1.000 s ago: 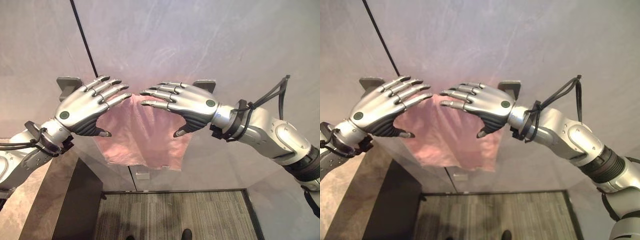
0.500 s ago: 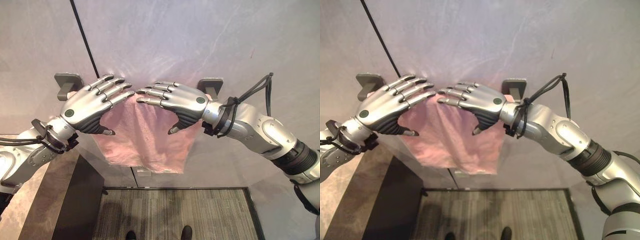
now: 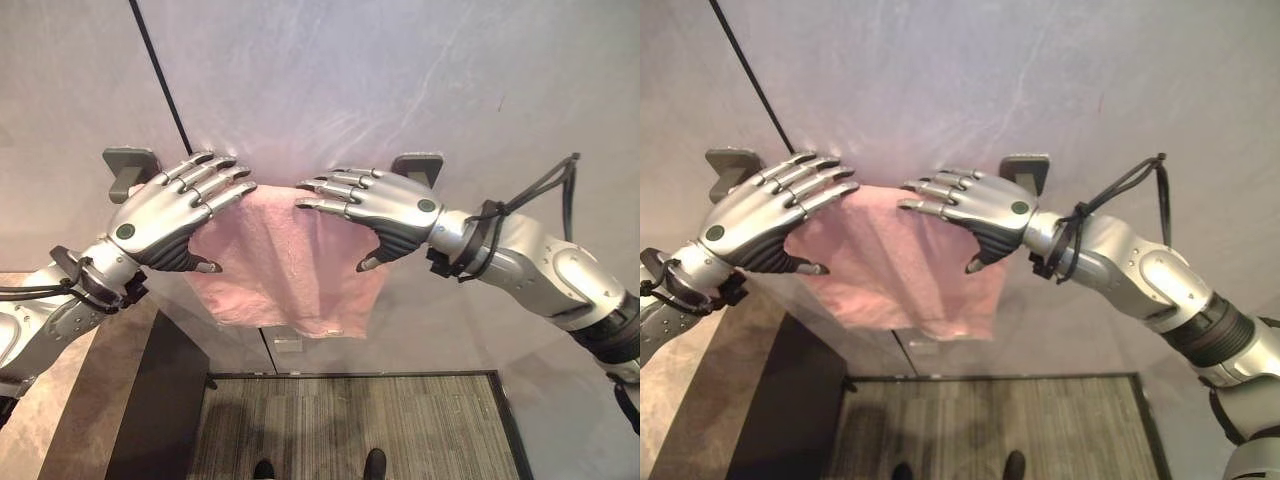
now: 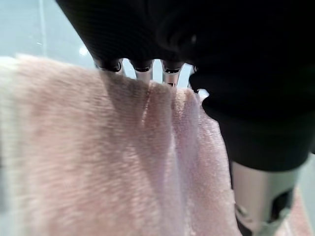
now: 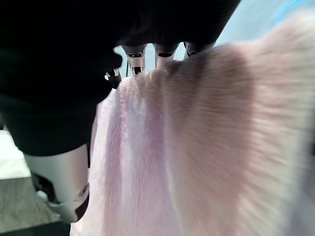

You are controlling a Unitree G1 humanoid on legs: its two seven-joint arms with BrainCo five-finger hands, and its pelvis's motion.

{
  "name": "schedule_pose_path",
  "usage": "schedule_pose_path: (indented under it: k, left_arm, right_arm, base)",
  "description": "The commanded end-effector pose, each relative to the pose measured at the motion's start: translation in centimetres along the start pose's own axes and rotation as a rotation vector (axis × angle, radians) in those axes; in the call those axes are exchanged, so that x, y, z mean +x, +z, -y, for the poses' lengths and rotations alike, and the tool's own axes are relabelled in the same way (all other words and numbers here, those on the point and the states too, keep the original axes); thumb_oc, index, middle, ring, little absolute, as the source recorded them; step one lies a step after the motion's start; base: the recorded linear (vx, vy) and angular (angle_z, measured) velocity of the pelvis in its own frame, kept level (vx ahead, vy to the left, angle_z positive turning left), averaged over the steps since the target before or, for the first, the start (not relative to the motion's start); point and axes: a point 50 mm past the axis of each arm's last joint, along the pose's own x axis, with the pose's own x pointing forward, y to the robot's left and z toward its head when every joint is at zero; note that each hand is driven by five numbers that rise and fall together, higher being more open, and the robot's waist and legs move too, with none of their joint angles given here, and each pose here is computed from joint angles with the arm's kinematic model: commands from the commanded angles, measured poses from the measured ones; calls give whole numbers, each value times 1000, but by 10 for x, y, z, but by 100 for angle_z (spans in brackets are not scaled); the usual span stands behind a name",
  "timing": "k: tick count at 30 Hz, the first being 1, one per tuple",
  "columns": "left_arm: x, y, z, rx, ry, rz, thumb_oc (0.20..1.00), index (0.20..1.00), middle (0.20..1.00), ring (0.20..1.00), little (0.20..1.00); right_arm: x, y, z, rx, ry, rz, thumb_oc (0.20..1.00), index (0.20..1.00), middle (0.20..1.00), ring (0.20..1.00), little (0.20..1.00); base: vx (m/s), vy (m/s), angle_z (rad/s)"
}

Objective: Put brush and paste in cup on sink, flatten towel.

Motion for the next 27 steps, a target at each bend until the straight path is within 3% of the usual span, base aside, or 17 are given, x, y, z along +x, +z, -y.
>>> schedule_pose_path:
  k: [1,27]
  left_arm:
    - [-28,-34,14,51,-171,-171,1000,1000,1000,1000,1000]
    - [-83,-61,45,-73,-236,-462,1000,1000,1000,1000,1000]
  right_arm:
    - [-15,-5,-2,13,20,-34,1000,1000,1000,1000,1000]
    - [-41,-23,-34,22,159,-156,1000,1000,1000,1000,1000]
  base:
    - [0,0,0]
    - [0,0,0]
